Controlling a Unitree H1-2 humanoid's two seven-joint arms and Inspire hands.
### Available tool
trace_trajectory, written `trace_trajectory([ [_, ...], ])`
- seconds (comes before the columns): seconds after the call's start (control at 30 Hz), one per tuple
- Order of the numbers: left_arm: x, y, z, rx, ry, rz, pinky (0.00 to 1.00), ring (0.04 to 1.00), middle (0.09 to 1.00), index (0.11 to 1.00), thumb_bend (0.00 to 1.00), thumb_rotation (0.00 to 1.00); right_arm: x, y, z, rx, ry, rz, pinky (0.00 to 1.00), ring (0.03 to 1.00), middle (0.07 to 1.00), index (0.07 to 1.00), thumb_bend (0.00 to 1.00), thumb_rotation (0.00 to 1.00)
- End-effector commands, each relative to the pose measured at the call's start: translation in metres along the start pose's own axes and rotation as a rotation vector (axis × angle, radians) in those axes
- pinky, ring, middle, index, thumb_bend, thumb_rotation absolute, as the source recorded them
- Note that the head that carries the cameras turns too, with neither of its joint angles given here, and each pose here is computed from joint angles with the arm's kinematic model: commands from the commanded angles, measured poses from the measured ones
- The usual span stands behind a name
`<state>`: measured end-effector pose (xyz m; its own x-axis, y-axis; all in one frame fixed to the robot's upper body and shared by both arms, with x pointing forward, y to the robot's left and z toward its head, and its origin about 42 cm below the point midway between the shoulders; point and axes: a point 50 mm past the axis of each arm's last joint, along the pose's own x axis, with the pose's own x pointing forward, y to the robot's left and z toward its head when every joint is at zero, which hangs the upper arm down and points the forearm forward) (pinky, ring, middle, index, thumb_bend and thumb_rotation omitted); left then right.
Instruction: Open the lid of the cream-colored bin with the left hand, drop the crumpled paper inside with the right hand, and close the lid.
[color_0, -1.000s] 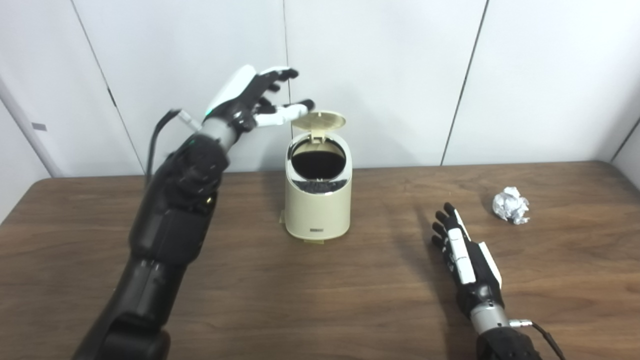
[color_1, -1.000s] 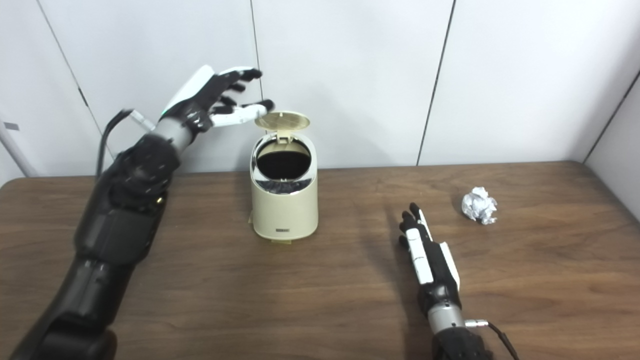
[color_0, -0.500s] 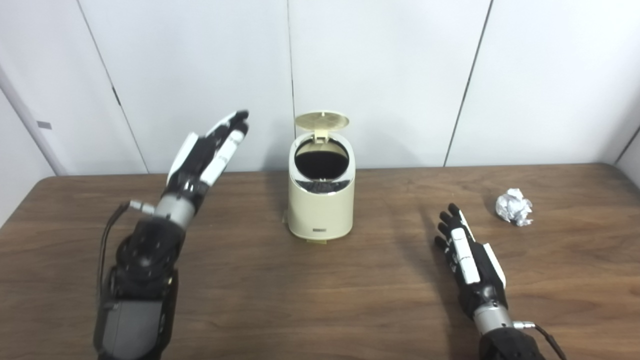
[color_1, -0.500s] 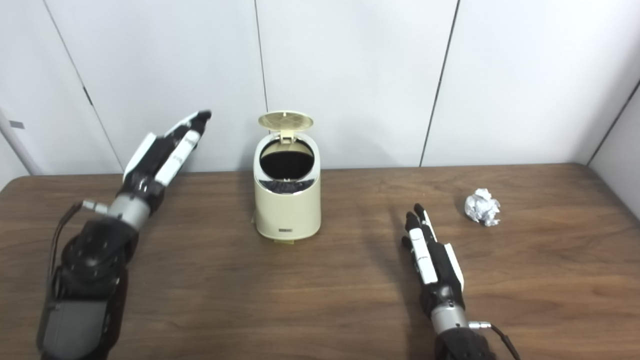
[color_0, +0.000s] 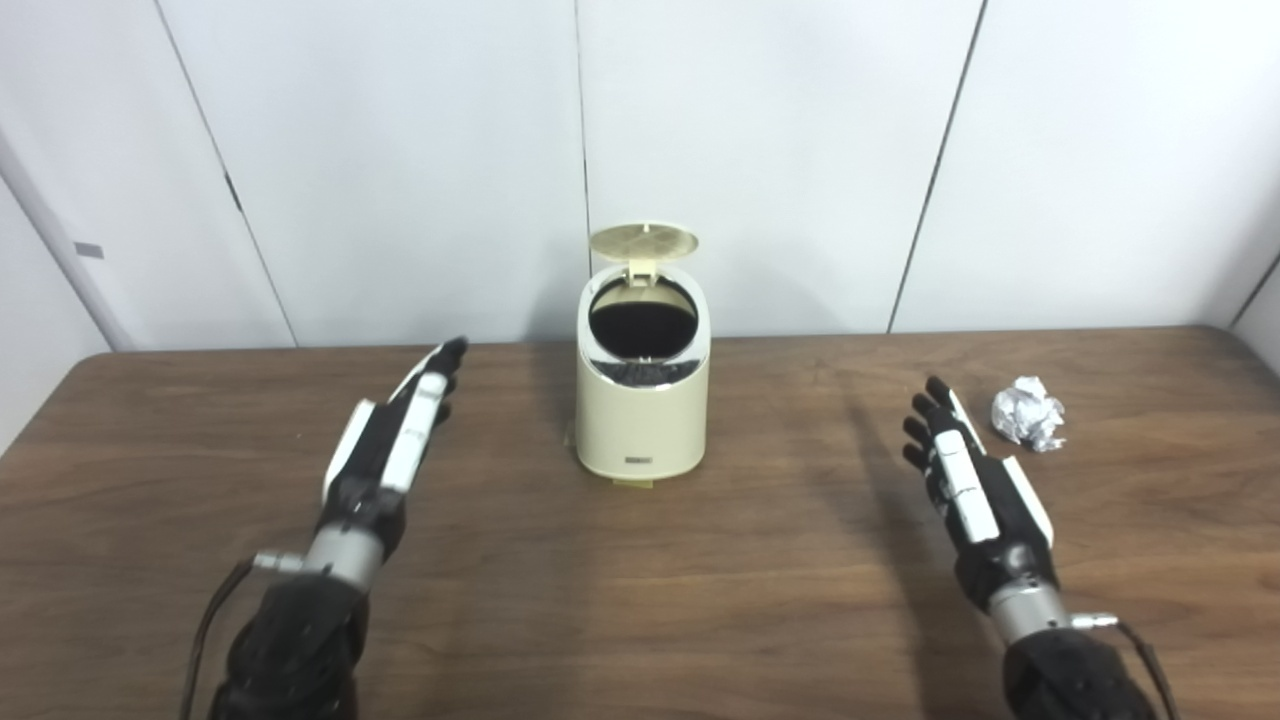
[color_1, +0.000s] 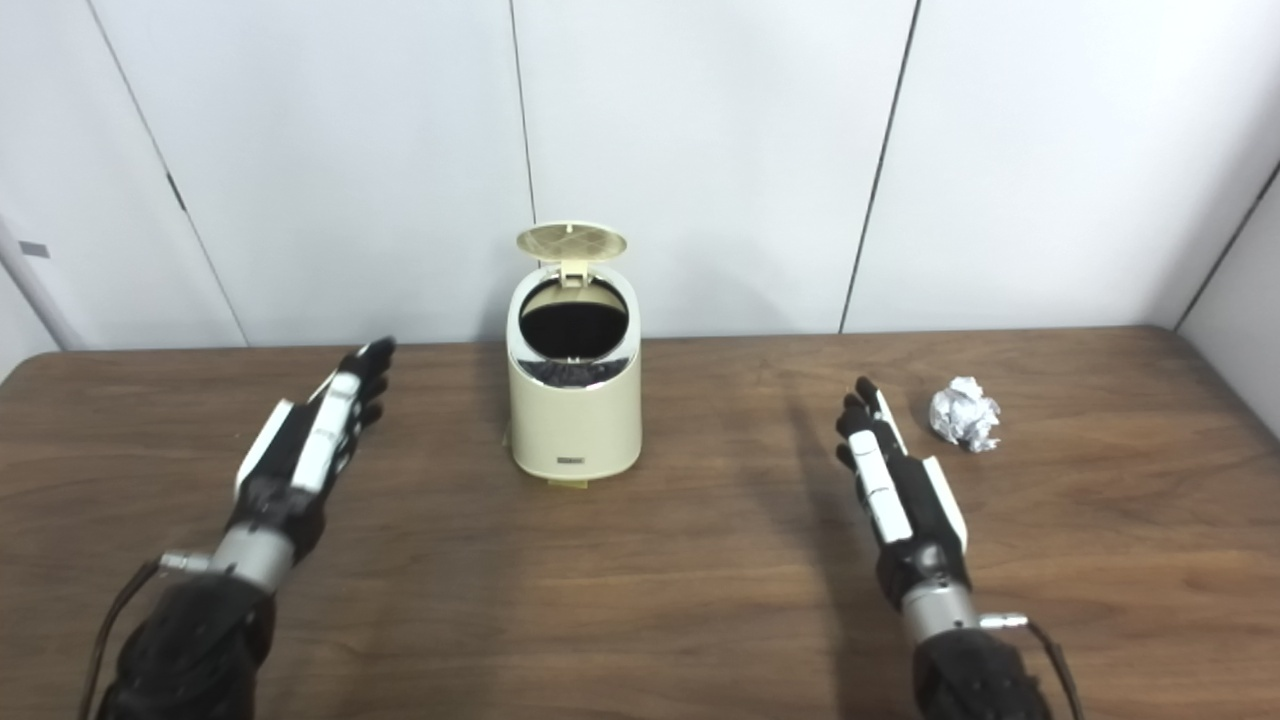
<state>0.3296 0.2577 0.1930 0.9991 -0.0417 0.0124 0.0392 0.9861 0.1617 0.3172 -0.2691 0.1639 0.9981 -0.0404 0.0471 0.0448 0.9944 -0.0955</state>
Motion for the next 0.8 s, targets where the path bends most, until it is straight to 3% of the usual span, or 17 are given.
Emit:
trace_trajectory([
  [0.0,-0.002,0.005,0.012,-0.021,-0.085,0.004,1.00,0.995,0.984,0.990,0.51,1.00,0.015,-0.009,0.032,-0.074,-0.121,-0.009,0.89,0.942,0.966,0.965,0.62,0.66],
  [0.17,-0.012,0.004,-0.001,-0.003,-0.087,0.010,1.00,0.985,0.973,0.994,0.48,0.96,0.025,-0.027,0.056,-0.248,-0.152,-0.079,0.89,0.932,0.943,0.942,0.68,0.42],
  [0.3,-0.014,0.004,-0.008,0.021,-0.089,0.012,1.00,0.985,0.972,0.996,0.49,0.91,0.032,-0.043,0.088,-0.377,-0.200,-0.105,0.86,0.935,0.941,0.938,0.73,0.30],
  [0.43,-0.015,0.006,-0.012,0.018,-0.074,0.013,1.00,0.992,0.977,0.996,0.53,0.87,0.037,-0.056,0.119,-0.545,-0.220,-0.118,0.83,0.922,0.934,0.932,0.75,0.24],
  [0.53,-0.017,0.007,-0.014,0.011,-0.063,0.009,1.00,0.993,0.978,0.995,0.53,0.86,0.041,-0.066,0.136,-0.715,-0.219,-0.106,0.80,0.897,0.930,0.938,0.78,0.25],
  [0.77,-0.018,0.011,-0.017,-0.005,-0.041,-0.005,1.00,1.000,0.990,1.000,0.52,0.84,0.059,-0.090,0.163,-1.059,-0.169,-0.070,0.73,0.846,0.877,0.862,0.90,0.14],
])
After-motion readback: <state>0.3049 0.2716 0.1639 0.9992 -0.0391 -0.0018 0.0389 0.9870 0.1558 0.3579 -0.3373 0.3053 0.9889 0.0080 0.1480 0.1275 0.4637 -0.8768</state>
